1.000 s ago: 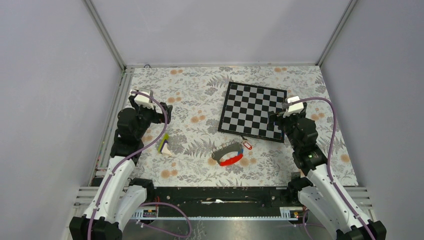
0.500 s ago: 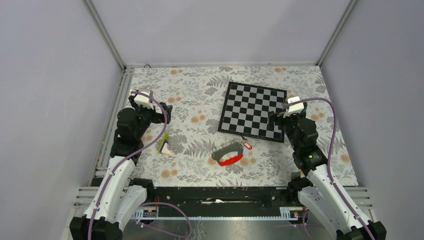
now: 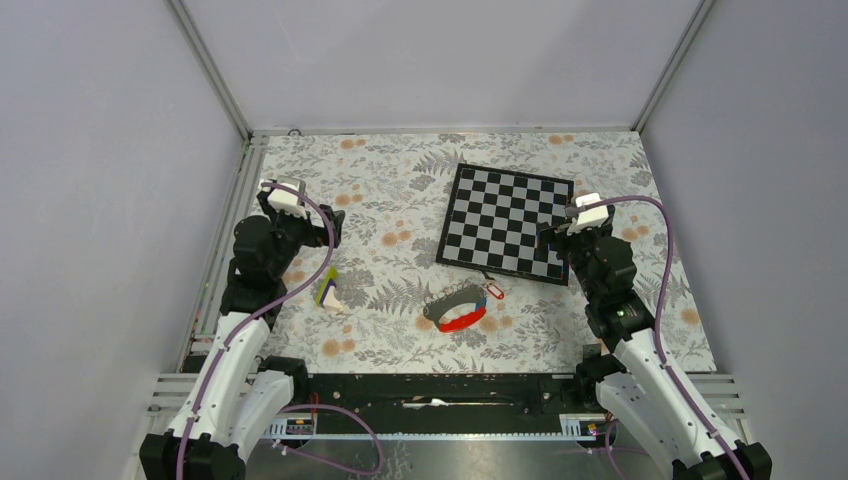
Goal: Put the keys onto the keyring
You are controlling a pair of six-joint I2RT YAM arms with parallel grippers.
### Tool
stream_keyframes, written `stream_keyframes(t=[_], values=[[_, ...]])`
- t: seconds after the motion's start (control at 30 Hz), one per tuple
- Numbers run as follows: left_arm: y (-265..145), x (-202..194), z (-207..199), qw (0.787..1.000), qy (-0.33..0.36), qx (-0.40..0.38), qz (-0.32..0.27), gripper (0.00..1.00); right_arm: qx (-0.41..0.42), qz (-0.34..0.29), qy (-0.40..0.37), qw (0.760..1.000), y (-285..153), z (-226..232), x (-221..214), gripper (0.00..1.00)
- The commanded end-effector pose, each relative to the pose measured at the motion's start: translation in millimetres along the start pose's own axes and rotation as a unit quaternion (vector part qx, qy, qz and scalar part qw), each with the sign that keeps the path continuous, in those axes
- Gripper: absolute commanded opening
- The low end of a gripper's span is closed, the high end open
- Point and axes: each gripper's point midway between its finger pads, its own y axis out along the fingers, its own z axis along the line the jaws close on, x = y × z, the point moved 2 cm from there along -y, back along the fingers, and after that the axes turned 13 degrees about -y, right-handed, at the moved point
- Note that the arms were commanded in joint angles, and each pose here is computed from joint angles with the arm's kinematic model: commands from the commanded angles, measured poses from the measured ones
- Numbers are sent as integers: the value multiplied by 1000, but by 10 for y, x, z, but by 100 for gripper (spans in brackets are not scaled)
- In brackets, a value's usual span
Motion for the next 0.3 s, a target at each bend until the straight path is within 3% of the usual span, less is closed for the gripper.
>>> stream_keyframes(t=[0.0,0.27], values=[[-5,124,-34,1000,3,-10,-21,99,-13,-30,-2,999,2,-67,133,100],[-8,119,-25,1000,3,-9,-21,99,-13,-32,-3,999,-1,-73,147,100]])
